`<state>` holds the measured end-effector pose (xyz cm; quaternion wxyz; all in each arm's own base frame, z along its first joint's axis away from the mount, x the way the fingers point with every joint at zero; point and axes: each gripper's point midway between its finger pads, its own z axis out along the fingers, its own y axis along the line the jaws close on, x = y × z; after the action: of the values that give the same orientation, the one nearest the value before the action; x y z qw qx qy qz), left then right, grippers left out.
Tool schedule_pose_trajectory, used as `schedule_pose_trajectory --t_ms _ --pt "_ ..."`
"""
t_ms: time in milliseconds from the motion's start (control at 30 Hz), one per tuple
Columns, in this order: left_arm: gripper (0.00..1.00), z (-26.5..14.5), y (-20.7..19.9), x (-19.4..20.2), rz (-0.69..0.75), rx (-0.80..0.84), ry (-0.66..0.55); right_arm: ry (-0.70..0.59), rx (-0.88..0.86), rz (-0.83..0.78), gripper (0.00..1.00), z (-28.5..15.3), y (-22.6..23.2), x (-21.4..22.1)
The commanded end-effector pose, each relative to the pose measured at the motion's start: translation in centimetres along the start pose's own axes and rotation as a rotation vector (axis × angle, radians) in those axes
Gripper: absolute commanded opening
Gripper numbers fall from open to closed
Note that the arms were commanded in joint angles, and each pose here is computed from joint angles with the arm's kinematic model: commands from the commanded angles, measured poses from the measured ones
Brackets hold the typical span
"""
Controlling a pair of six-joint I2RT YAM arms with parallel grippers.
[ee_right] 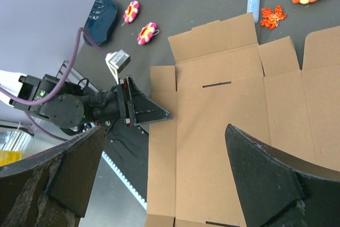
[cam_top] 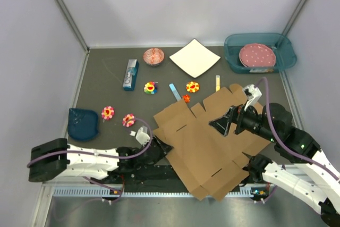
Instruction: Fold the paper box
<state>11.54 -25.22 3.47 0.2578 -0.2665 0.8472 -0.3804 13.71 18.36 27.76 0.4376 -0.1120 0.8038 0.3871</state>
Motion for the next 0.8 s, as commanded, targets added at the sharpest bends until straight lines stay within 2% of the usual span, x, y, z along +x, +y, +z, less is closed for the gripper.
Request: schedule_pose_trajectory --t_ms 0,33,67,167,267,300,333,367,400,433,467,500,533,567,600,633,667,700,733,767 --pt "0.38 0.1 -0.9 1.1 0.054 0.064 0.045 -0.043 -0.018 0.004 0.96 0.1 0.5 -1.1" --pt "0.31 0.1 -1.0 1.0 0.061 0.071 0.042 -0.043 -0.016 0.006 0.96 0.1 0.4 -1.0" --pt "0.20 0.0 -1.2 1.0 0.063 0.078 0.039 -0.043 -0.018 0.005 0.96 0.1 0.5 -1.0" --pt "0.00 -0.4 -1.8 0.2 0.102 0.092 0.011 -0.049 -0.022 0.008 0.96 0.0 0.6 -1.2" --pt "0.00 -2.1 -5.8 -2.3 0.168 0.177 -0.090 -0.072 -0.045 0.001 0.96 -0.7 1.5 -2.2" --pt "0.00 -2.5 -5.6 -3.6 0.227 0.143 -0.131 -0.082 -0.051 -0.009 0.96 -1.0 1.7 -2.6" --pt "0.00 -3.6 -7.2 -5.0 0.308 0.181 -0.176 -0.089 -0.064 -0.015 0.96 -1.3 2.1 -3.0" --pt "0.00 -5.1 -10.2 -6.4 0.329 0.231 -0.223 -0.107 -0.072 -0.034 0.96 -1.8 2.7 -4.0" --pt "0.00 -5.7 -11.3 -8.7 0.356 0.229 -0.286 -0.115 -0.078 -0.044 0.96 -2.1 3.1 -4.6" --pt "0.00 -6.7 -12.6 -10.3 0.463 0.245 -0.329 -0.124 -0.082 -0.055 0.96 -2.3 3.4 -5.2" --pt "0.00 -8.6 -15.7 -12.2 0.470 0.295 -0.369 -0.157 -0.099 -0.066 0.96 -3.3 4.3 -6.5" --pt "0.00 -9.3 -17.1 -14.2 0.489 0.314 -0.384 -0.157 -0.094 -0.082 0.96 -3.2 4.4 -6.9" --pt "0.00 -9.5 -18.0 -15.3 0.592 0.314 -0.397 -0.165 -0.101 -0.088 0.96 -3.4 4.8 -7.4" --pt "0.00 -11.7 -21.3 -16.9 0.610 0.372 -0.425 -0.189 -0.116 -0.101 0.96 -4.1 5.5 -8.4" --pt "0.00 -12.2 -22.4 -18.6 0.632 0.369 -0.445 -0.191 -0.123 -0.107 0.96 -4.2 5.8 -8.8" --pt "0.00 -10.7 -22.8 -17.4 0.749 0.360 -0.331 -0.193 -0.138 -0.112 0.96 -4.4 6.3 -9.1" --pt "0.00 -13.1 -26.6 -18.1 0.786 0.434 -0.334 -0.211 -0.161 -0.120 0.96 -5.1 7.0 -9.8" --pt "0.00 -13.2 -27.8 -18.0 0.828 0.451 -0.292 -0.215 -0.175 -0.126 0.96 -5.4 7.4 -10.1" --pt "0.00 -11.8 -28.6 -16.2 0.909 0.479 -0.160 -0.213 -0.204 -0.131 0.96 -5.7 8.1 -10.2" --pt "0.00 -13.8 -31.1 -16.2 0.932 0.524 -0.138 -0.226 -0.229 -0.140 0.96 -6.4 8.8 -10.7"
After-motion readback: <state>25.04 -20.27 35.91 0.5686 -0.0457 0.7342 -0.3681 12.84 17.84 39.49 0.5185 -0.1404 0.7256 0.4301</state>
